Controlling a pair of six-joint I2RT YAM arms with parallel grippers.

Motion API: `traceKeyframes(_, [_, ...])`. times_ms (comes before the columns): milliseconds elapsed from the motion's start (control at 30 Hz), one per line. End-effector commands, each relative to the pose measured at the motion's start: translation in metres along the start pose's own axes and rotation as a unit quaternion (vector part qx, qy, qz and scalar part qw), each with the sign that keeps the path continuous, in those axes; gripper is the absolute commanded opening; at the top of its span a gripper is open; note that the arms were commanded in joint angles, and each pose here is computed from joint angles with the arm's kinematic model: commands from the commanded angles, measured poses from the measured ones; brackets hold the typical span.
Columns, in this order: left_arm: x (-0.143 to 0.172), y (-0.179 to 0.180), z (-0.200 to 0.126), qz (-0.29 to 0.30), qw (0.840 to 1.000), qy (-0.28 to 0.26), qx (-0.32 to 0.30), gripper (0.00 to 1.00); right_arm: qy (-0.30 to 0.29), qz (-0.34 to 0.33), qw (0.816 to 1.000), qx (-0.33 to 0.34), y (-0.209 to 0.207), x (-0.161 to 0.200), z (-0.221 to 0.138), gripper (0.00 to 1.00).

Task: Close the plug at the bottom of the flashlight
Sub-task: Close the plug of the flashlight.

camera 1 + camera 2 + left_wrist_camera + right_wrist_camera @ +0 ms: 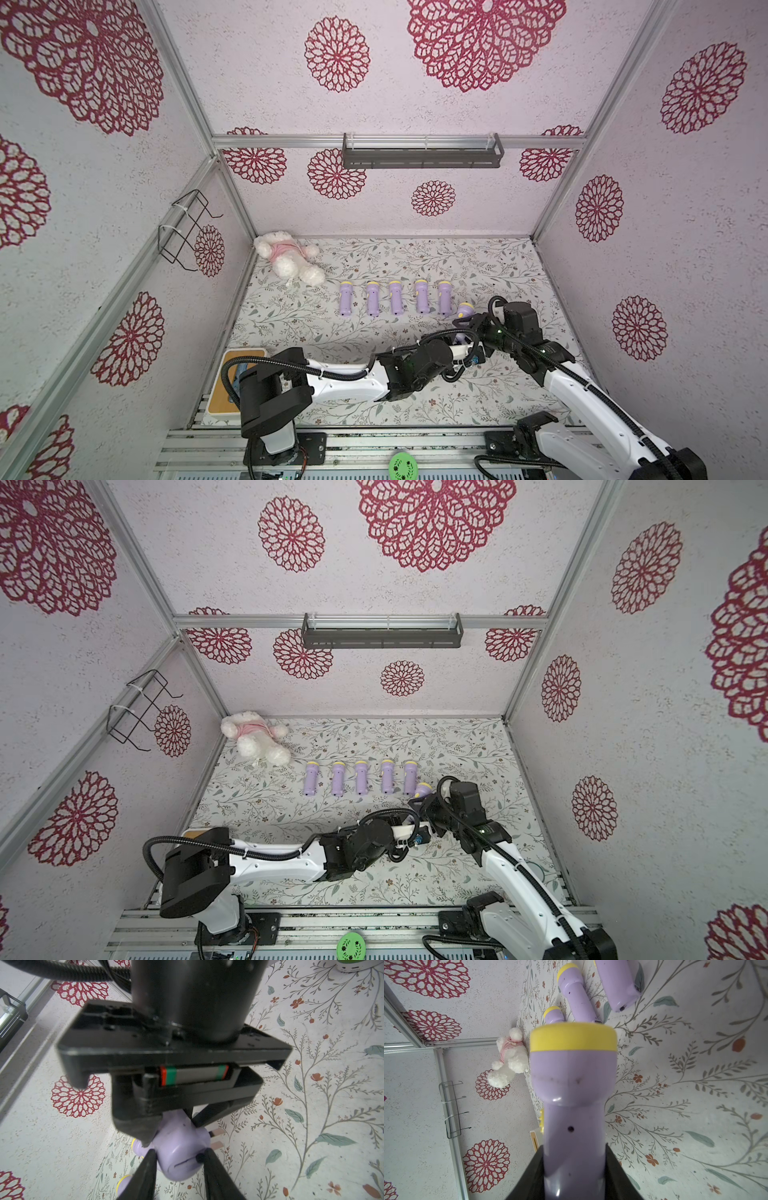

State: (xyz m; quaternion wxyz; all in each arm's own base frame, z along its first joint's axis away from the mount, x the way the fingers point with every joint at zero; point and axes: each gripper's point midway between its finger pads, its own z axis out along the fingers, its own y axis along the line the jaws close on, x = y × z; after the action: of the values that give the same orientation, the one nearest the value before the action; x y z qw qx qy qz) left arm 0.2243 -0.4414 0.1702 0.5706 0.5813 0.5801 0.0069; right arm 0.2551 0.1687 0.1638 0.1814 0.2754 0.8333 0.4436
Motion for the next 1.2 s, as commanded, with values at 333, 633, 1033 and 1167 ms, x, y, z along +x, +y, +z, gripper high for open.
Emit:
traceKeyframes(333, [-0.011,-0.022,0.005,0.002,0.999,-0.016,0.035,0.34,0.009,-0.023,0.998,-0.064,0.036,0.004,-0.011,0.00])
traceKeyframes(633, [-0.012,-0.020,0.005,0.001,0.999,-0.016,0.033,0.30,0.009,-0.024,0.997,-0.067,0.039,0.004,-0.011,0.00])
traceKeyframes(1033, [-0.011,-0.016,0.004,0.004,1.000,-0.011,0.024,0.28,0.009,-0.020,0.998,-0.062,0.034,0.004,-0.010,0.00])
traceKeyframes(1167, [-0.011,-0.012,0.003,0.004,1.000,-0.011,0.015,0.28,0.009,-0.019,0.998,-0.057,0.030,0.005,-0.008,0.00])
